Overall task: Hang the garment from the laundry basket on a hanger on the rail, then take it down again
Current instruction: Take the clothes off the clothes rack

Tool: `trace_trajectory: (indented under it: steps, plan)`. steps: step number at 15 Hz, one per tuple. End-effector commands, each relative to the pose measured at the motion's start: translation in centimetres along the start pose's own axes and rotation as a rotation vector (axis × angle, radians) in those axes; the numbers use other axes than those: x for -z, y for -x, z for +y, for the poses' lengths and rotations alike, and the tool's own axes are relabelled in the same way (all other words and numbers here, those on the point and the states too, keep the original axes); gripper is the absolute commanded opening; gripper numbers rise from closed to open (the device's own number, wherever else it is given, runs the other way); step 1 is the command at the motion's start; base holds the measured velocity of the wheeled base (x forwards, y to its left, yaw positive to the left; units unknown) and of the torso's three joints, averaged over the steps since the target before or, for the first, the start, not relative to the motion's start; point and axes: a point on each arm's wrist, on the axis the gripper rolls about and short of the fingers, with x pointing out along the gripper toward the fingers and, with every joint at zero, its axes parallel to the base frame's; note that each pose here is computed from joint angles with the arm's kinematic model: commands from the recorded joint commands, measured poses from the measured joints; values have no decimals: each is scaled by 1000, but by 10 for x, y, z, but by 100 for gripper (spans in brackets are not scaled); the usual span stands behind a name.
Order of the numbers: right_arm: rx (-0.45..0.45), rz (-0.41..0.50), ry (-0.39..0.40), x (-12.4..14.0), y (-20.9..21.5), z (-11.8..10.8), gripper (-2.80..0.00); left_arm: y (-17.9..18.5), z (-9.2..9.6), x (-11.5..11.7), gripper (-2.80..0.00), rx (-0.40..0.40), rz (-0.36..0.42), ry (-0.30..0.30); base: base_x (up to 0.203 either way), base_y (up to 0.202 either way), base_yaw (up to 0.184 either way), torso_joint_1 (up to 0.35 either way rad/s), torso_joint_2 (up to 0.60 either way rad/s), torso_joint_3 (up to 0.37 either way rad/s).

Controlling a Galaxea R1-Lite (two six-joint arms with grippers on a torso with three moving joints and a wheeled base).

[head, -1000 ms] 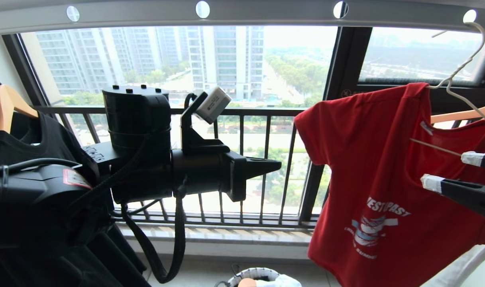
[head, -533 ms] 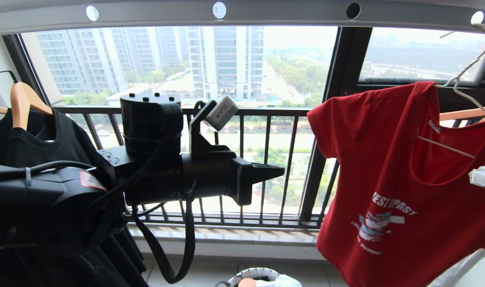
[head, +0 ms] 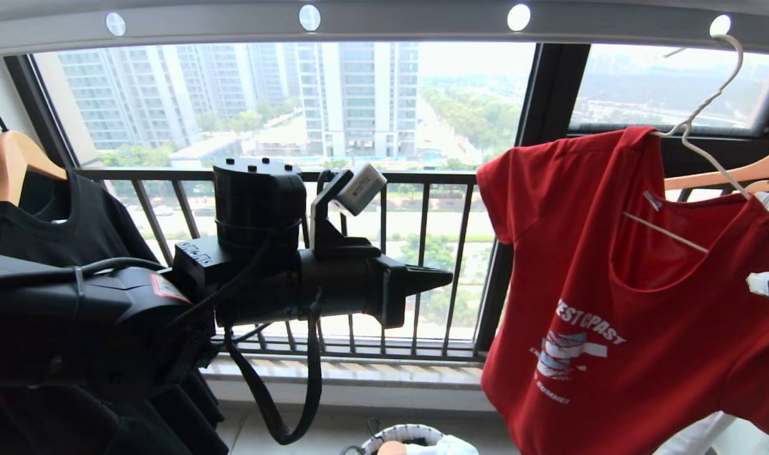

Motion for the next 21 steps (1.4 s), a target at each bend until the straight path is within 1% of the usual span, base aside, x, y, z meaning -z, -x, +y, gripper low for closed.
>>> trace_trajectory:
  steps: [1, 2, 5, 7, 10, 13, 14, 16, 19, 21]
  plan:
    - [39, 61, 24, 1, -17, -5, -280, -3, 9, -1, -280, -32, -7, 7, 0, 0, 0, 0, 0, 0]
    - [41, 66, 31, -1, -20, -5, -280, -2, 13, -2, -280, -53, -15, 10, 0, 0, 0, 0, 0, 0]
    - [47, 81, 35, -7, -33, -7, -280, -6, 24, -9, -280, -73, -36, 8, 0, 0, 0, 0, 0, 0]
    - [51, 63, 33, -13, -40, -7, -280, -14, 36, -19, -280, -87, -65, -4, 0, 0, 0, 0, 0, 0]
    - [51, 54, 34, -17, -42, -8, -280, -26, 55, -24, -280, -108, -80, -6, 0, 0, 0, 0, 0, 0]
    - [52, 54, 55, -18, -44, -8, -280, -32, 62, -26, -280, -112, -88, -11, 0, 0, 0, 0, 0, 0]
    - [53, 46, 58, -20, -44, -8, -280, -32, 62, -26, 0, -113, -86, -12, 0, 0, 0, 0, 0, 0]
    - [53, 43, 58, -23, -47, -9, -280, -35, 67, -22, 0, -128, -80, -9, 0, 0, 0, 0, 0, 0]
    - [51, 55, 61, -23, -51, -8, -280, -24, 84, -21, 0, -185, -85, 3, 0, 0, 0, 0, 0, 0]
    - [52, 54, 71, -23, -52, -8, -280, -18, 89, -23, 0, -190, -103, 6, 0, 0, 0, 0, 0, 0]
